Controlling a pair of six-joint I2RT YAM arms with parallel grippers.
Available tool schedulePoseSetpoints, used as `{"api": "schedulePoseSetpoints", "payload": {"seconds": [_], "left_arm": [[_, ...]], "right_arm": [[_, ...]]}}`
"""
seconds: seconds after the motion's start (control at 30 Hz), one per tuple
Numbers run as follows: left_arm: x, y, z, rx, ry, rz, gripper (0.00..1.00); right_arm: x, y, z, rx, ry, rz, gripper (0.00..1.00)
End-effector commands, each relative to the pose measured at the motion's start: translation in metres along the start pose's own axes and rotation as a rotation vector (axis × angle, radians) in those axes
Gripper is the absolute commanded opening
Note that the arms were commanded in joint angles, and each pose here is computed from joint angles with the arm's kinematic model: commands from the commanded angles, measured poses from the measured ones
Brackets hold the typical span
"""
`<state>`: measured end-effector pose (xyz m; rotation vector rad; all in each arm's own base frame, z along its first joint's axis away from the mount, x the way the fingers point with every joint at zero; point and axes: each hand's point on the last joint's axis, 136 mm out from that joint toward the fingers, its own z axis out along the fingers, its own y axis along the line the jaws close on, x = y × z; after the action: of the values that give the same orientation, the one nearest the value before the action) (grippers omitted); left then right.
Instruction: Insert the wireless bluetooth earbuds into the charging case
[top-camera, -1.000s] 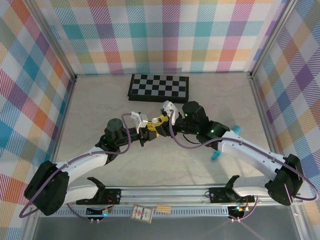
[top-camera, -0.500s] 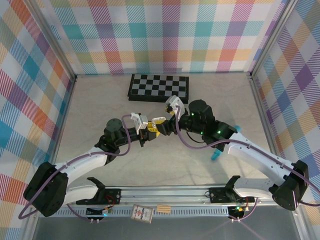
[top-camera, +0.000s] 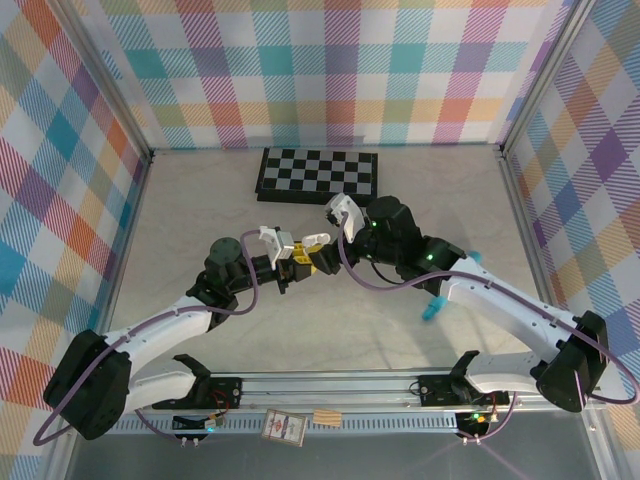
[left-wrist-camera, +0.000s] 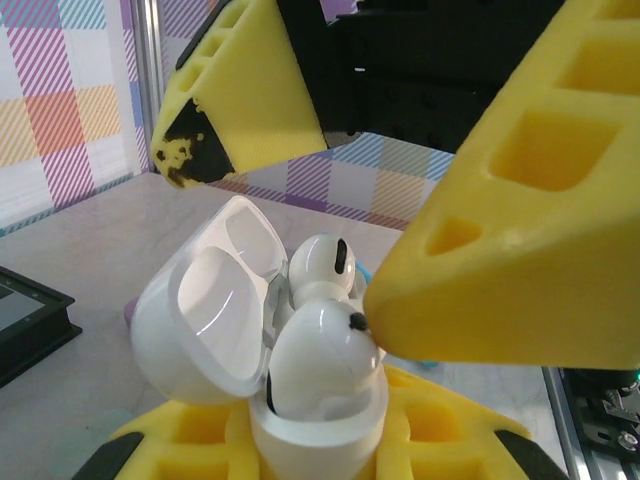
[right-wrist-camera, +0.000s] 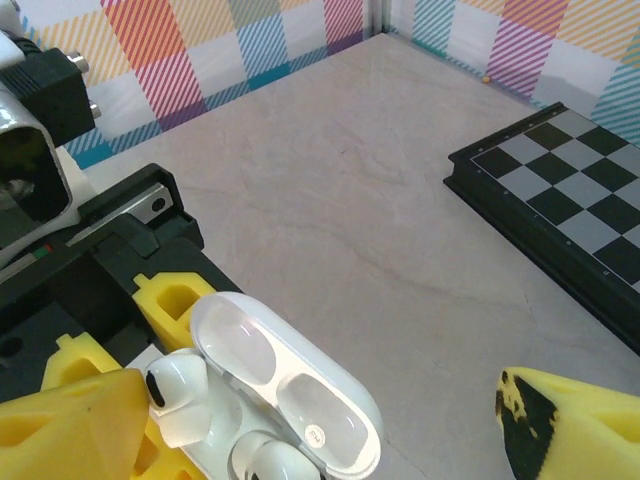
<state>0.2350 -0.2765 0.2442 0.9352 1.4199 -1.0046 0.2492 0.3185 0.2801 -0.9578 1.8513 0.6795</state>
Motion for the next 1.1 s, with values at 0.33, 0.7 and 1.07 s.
{"api": "schedulePoseSetpoints", "payload": {"seconds": [0.33, 0.7, 1.07], "left_arm": [[-0.020, -0.009, -0.002, 0.034, -0.045, 0.059, 0.00], [0.003, -0.009, -0.001, 0.037, 0.083, 0.240, 0.00], [0.001, -0.001, -0.008, -0.025, 0.156, 0.374, 0.00]], "right_arm": [[-0.014, -0.009, -0.025, 0.035, -0.065, -0.001, 0.89], [-0.009, -0.038, 0.003, 0.139, 0.091, 0.197, 0.85], [0.020, -0.043, 0.023, 0.091, 0.324, 0.211, 0.86]]}}
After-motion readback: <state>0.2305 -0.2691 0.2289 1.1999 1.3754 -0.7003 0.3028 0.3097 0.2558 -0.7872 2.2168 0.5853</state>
